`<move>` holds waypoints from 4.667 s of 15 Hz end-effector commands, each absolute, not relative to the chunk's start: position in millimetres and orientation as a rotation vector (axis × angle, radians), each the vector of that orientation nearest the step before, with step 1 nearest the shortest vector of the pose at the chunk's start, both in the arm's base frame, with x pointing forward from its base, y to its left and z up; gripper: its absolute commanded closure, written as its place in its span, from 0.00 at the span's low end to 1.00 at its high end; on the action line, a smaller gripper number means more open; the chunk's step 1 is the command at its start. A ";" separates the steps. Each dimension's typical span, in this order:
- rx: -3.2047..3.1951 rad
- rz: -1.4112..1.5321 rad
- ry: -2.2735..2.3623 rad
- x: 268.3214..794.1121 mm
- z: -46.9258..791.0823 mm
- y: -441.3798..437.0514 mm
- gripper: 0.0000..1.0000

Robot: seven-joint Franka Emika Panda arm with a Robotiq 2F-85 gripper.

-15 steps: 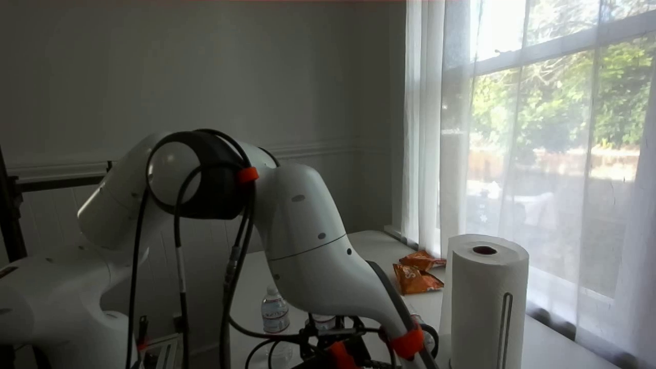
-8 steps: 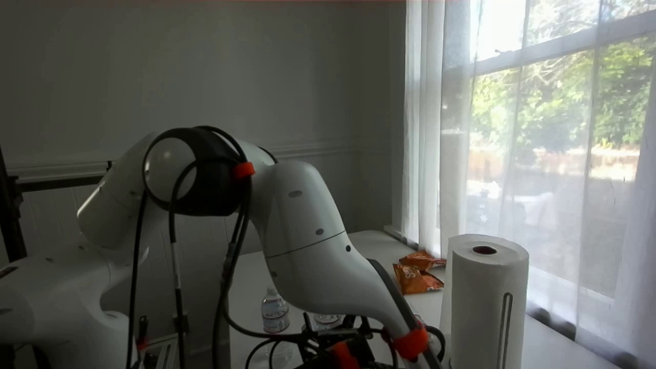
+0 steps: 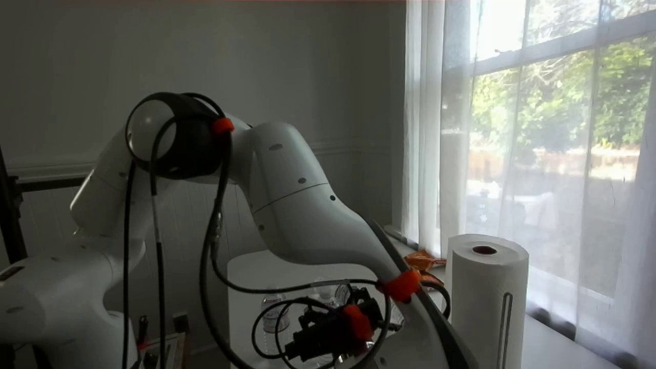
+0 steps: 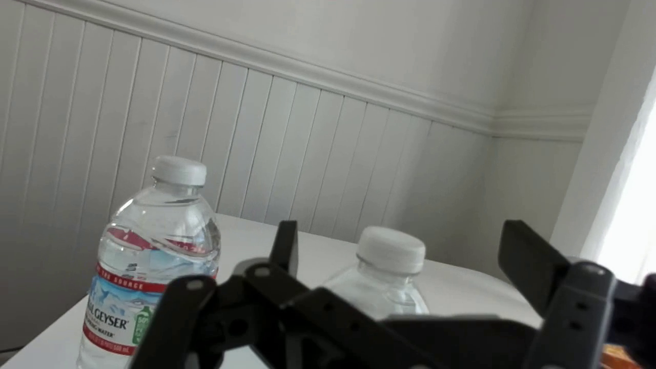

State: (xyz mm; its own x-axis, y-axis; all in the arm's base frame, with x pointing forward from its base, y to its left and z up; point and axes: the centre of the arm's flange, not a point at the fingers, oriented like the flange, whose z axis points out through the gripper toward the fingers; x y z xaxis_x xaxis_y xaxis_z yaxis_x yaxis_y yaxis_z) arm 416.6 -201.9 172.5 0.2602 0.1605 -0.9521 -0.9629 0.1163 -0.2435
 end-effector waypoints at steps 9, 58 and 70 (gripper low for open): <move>-1.448 1.009 1.271 399.8 288.8 -159.1 0.00; -2.612 0.419 1.595 569.4 310.1 76.9 0.00; -2.612 0.495 1.557 615.3 247.3 67.2 0.00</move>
